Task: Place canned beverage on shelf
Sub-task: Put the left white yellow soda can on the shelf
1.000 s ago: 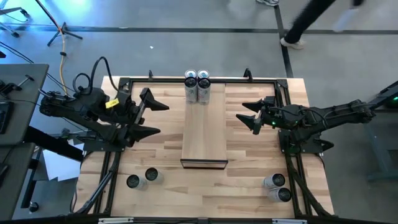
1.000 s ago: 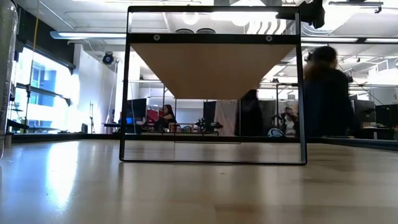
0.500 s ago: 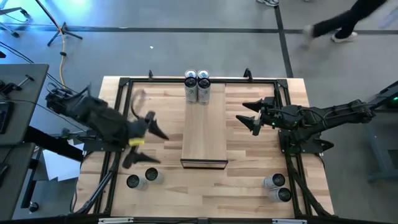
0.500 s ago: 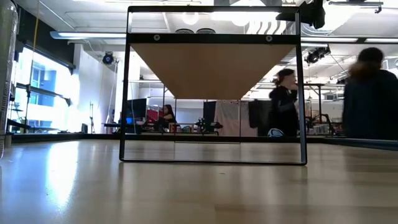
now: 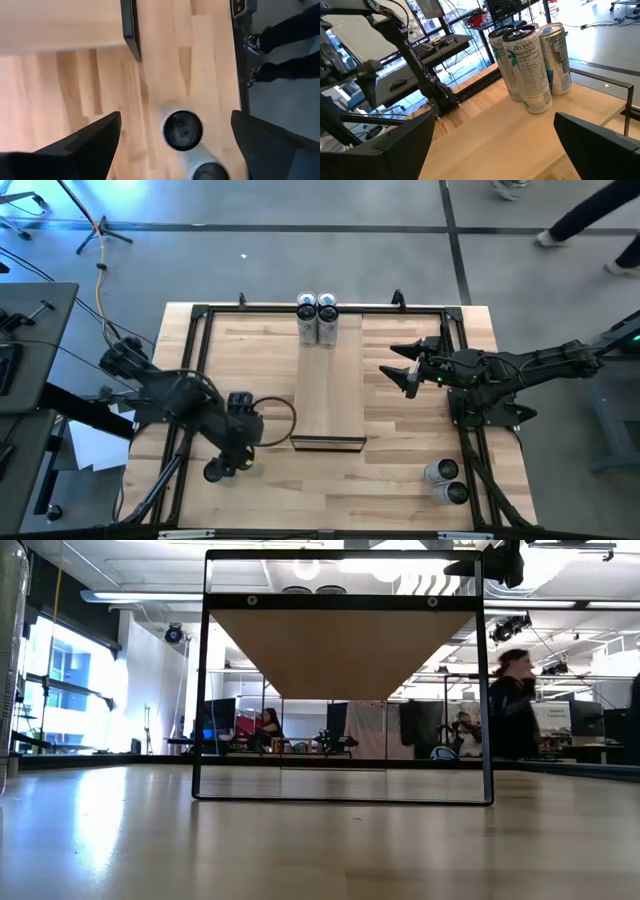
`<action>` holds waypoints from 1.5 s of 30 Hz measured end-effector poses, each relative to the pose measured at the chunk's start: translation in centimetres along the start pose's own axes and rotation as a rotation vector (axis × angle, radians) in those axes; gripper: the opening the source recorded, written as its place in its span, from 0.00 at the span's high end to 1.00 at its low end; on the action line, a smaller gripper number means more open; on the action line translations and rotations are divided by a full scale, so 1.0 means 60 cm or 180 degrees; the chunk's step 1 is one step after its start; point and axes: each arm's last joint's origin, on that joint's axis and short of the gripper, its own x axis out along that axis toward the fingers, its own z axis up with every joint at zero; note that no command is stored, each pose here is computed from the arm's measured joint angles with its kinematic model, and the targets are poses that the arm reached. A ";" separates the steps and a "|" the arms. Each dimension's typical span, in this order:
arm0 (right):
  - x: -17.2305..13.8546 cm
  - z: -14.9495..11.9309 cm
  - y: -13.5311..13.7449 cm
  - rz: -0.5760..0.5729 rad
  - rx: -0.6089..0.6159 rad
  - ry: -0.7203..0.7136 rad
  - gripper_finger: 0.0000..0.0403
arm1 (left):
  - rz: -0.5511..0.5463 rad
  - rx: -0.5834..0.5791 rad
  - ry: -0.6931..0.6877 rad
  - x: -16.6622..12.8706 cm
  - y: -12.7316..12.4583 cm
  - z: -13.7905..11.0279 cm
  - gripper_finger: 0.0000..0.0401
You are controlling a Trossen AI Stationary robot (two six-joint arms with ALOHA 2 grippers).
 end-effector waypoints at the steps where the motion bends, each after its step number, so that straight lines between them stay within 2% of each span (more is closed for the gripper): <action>1: 0.000 0.000 0.000 0.0000 0.0000 0.0000 0.02 | -0.0008 -0.0073 0.0039 0.005 -0.002 0.002 0.13; 8: 0.000 -0.001 -0.001 -0.0012 -0.0015 0.0021 0.02 | -0.0109 -0.0382 0.0354 0.037 -0.019 0.009 0.13; 14: 0.000 -0.009 -0.005 -0.0084 -0.0105 0.0152 0.02 | -0.0061 -0.0261 0.0429 0.049 -0.039 0.004 0.13; 19: 0.000 -0.012 -0.007 -0.0120 -0.0091 0.0213 0.02 | 0.0277 -0.0211 0.0404 0.055 -0.046 -0.005 0.13; 22: 0.000 -0.014 -0.008 -0.0136 -0.0109 0.0240 0.02 | 0.0342 -0.0265 0.0498 0.075 -0.045 -0.016 0.13; 27: -0.001 -0.015 -0.009 -0.0148 -0.0123 0.0263 0.02 | 0.0238 -0.0250 0.0656 0.112 -0.043 -0.040 0.13; 35: -0.001 -0.015 -0.009 -0.0150 -0.0125 0.0265 0.02 | 0.0220 -0.0234 0.0435 0.136 -0.043 -0.053 0.13; 45: -0.001 -0.015 -0.009 -0.0151 -0.0126 0.0267 0.02 | 0.0352 -0.0169 0.0680 0.184 -0.037 -0.085 0.13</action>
